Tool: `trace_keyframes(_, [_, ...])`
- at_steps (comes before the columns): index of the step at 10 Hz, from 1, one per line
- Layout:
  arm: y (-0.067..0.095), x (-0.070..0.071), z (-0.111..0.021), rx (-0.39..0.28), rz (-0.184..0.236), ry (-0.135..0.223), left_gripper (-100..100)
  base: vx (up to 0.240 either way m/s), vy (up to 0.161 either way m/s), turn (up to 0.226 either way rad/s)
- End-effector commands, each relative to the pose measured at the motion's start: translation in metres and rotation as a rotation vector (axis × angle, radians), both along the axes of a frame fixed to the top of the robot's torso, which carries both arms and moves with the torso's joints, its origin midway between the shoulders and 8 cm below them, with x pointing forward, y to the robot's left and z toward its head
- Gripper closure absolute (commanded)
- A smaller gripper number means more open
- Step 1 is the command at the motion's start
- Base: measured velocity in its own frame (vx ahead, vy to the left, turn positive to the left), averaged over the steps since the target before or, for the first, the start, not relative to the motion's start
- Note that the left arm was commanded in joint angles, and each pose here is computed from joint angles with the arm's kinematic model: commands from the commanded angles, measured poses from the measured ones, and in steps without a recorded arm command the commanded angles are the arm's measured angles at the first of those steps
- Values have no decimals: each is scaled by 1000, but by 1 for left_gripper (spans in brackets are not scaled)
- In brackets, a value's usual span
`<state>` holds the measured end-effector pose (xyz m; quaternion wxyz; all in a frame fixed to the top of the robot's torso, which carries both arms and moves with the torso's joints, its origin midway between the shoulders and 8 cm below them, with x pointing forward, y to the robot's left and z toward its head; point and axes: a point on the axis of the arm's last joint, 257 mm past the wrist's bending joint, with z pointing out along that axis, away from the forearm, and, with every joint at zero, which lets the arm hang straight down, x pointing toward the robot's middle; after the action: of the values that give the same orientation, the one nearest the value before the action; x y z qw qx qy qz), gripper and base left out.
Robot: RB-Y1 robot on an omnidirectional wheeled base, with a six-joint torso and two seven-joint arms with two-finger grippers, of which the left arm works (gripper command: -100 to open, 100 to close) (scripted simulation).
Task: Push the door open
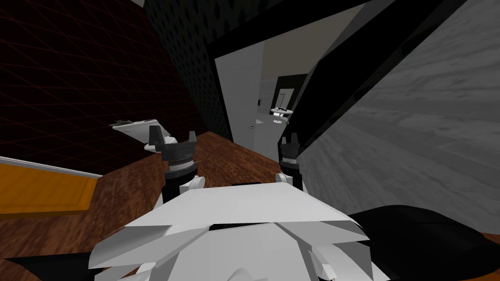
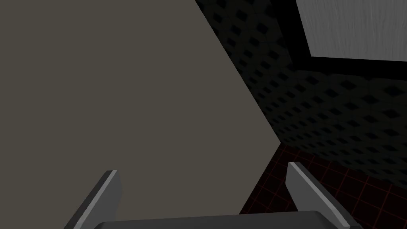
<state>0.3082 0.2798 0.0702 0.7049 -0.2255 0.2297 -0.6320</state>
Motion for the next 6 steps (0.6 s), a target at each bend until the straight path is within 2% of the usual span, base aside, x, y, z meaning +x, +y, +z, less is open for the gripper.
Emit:
trace_keyframes(1, [-2,8,-10,-1,-10,19,-100,115,-13,-84])
trace_keyframes(6, [-9,33,-40,-6,-41,78,-100,115,-2,-3])
